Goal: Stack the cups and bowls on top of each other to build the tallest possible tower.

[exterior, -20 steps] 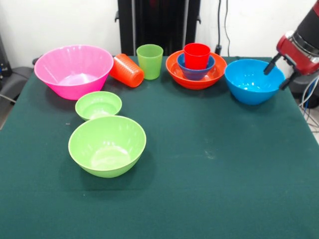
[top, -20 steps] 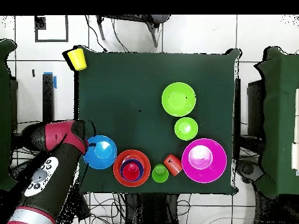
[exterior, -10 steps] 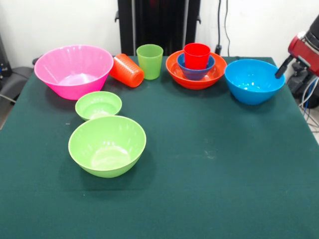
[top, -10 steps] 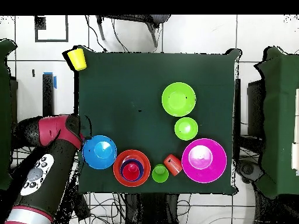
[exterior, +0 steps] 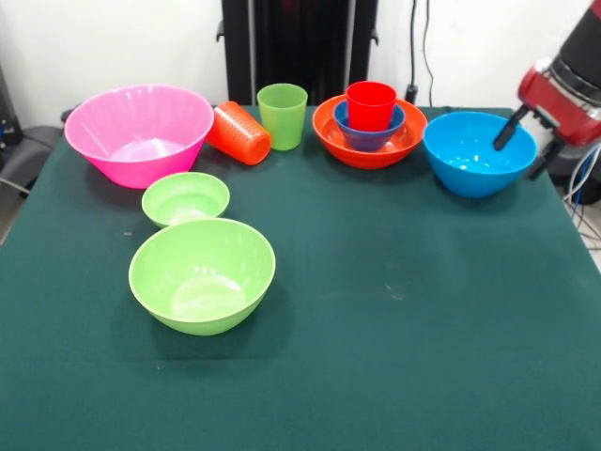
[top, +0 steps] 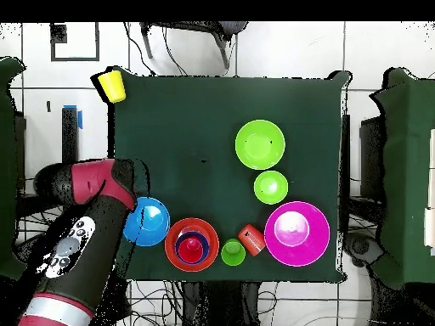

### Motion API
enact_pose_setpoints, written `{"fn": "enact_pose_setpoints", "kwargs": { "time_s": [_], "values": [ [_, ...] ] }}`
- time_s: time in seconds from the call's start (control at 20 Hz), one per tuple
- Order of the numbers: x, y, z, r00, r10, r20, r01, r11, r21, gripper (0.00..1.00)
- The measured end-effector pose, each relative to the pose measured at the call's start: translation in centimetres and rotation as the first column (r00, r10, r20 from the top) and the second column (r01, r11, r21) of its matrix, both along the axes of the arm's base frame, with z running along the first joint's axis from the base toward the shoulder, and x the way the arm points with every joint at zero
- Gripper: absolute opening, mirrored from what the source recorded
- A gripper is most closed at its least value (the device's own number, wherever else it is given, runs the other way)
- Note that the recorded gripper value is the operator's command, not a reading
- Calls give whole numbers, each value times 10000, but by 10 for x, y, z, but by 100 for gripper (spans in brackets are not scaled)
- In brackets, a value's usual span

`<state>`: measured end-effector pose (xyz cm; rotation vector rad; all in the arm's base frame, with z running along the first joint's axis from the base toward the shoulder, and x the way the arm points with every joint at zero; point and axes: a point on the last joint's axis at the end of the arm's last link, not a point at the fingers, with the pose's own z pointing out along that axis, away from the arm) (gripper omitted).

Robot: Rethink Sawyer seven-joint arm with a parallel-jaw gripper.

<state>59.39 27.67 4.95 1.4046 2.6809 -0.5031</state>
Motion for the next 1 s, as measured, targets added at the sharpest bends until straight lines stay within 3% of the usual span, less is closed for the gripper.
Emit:
{"fn": "enact_pose_setpoints", "kwargs": {
  "time_s": [0.3,0.55,0.65,0.75,1.0],
  "values": [
    [27,-43,14,9976,-409,559,402,9991,124,100],
    [55,-94,27,9872,-839,1353,788,9960,424,100],
    [59,-104,28,9852,-914,1448,853,9952,481,100],
    [67,-130,29,9818,-1044,1584,970,9938,539,100],
    [71,-163,23,9845,-1007,1434,944,9943,499,100]
  ]
}}
